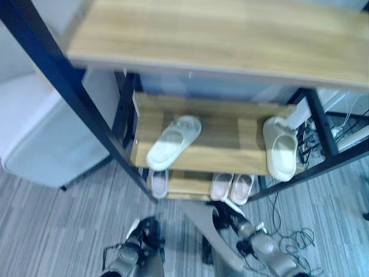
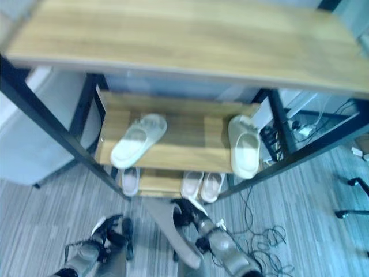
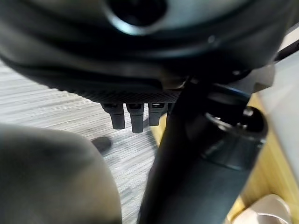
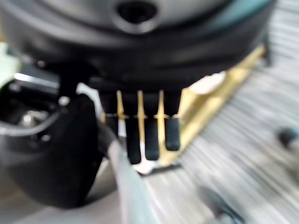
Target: Arrange the slippers neatly on the shoe rack.
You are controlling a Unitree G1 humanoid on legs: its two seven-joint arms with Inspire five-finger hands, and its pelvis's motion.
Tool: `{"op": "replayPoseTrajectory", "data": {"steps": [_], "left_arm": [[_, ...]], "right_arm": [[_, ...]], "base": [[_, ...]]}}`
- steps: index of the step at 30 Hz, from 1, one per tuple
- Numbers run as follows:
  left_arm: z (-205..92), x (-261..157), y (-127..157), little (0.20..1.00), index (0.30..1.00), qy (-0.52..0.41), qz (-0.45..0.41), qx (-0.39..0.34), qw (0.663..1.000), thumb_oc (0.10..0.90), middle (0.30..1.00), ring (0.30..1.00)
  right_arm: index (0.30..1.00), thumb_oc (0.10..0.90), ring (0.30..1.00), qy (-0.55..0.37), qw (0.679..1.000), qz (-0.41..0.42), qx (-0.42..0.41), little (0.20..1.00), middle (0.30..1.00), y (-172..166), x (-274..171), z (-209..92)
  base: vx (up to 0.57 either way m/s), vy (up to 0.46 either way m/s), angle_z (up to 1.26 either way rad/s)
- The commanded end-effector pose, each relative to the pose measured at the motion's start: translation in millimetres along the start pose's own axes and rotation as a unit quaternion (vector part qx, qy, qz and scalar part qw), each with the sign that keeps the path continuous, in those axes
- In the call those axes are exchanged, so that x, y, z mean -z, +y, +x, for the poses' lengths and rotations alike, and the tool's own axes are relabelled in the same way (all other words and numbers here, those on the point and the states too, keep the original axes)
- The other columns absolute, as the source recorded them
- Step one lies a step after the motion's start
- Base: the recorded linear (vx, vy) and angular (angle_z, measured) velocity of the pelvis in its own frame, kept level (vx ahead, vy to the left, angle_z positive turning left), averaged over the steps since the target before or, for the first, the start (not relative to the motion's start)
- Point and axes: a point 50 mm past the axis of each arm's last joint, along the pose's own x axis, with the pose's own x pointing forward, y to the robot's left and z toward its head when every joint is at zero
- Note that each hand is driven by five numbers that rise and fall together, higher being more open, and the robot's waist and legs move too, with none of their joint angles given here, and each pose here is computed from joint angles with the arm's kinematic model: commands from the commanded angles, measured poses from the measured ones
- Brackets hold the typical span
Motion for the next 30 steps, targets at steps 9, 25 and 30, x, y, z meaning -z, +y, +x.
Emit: {"op": "replayPoseTrajectory", "data": {"steps": [9,25,30], "left_arm": [[-7,-49,43,0.9,0.9,-0.149,-0.169,-0.101,0.969,0.8,0.9,0.9],[-4,-30,113,0.9,0.9,-0.077,-0.338,-0.335,0.876,0.8,0.9,0.9],[-1,-37,120,0.9,0.9,-0.072,-0.373,-0.362,0.851,0.8,0.9,0.9]], "right_arm": [[0.3,0.4,0.3,-0.295,0.937,-0.129,0.136,0.3,0.3,-41,-142,22],[0.3,0.4,0.3,-0.468,0.694,-0.39,0.385,0.3,0.3,-110,-329,-4],[0.3,0.4,0.3,-0.494,0.671,-0.391,0.391,0.3,0.3,-99,-366,-2]], "base": [[-0.09,-0.017,0.01],[0.01,0.018,-0.13],[0.03,0.013,0.0]]}}
